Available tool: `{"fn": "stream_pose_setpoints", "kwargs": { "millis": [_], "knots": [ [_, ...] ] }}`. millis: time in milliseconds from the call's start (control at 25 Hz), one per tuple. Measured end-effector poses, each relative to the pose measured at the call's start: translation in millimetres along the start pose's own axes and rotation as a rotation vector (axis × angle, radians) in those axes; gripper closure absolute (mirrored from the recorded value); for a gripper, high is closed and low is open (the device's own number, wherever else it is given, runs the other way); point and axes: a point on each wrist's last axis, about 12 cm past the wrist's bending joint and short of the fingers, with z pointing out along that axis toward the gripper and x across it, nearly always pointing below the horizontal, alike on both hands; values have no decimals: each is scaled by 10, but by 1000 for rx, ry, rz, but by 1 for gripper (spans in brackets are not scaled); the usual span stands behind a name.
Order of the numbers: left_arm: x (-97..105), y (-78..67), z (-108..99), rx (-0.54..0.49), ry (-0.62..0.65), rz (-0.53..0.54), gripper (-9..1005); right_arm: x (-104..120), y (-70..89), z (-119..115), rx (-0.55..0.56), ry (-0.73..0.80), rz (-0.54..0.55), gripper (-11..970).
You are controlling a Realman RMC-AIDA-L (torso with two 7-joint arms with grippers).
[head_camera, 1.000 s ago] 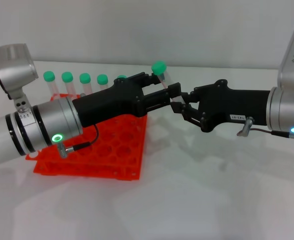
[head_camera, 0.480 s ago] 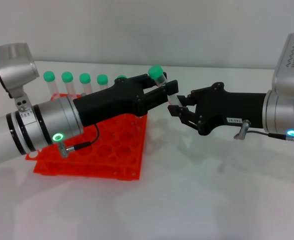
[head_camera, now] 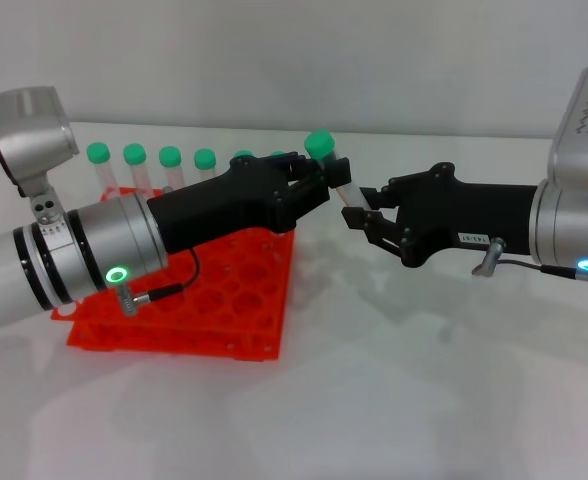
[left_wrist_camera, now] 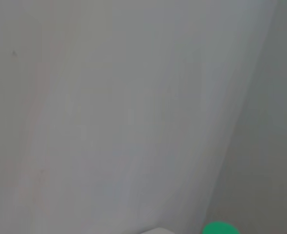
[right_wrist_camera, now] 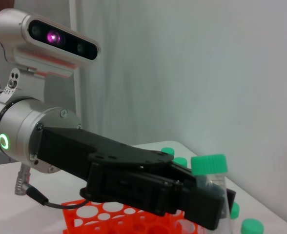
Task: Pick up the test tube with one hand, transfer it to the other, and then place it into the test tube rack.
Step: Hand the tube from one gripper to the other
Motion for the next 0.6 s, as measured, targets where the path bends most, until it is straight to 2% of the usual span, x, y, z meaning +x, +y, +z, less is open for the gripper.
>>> {"fn": "stream_pose_setpoints", "kwargs": {
  "millis": [80,480,600],
  "knots": [
    [-1,0,1,0,0,0,789,-3,-4,1,2,0,1,734],
    [-7,-4,2,4,-6,1,790,70,-53,-16,15,23,24,731],
    [-10,-3,3,2,-8,2,789,83,-57,-18,14,26,29,605]
  ]
}}
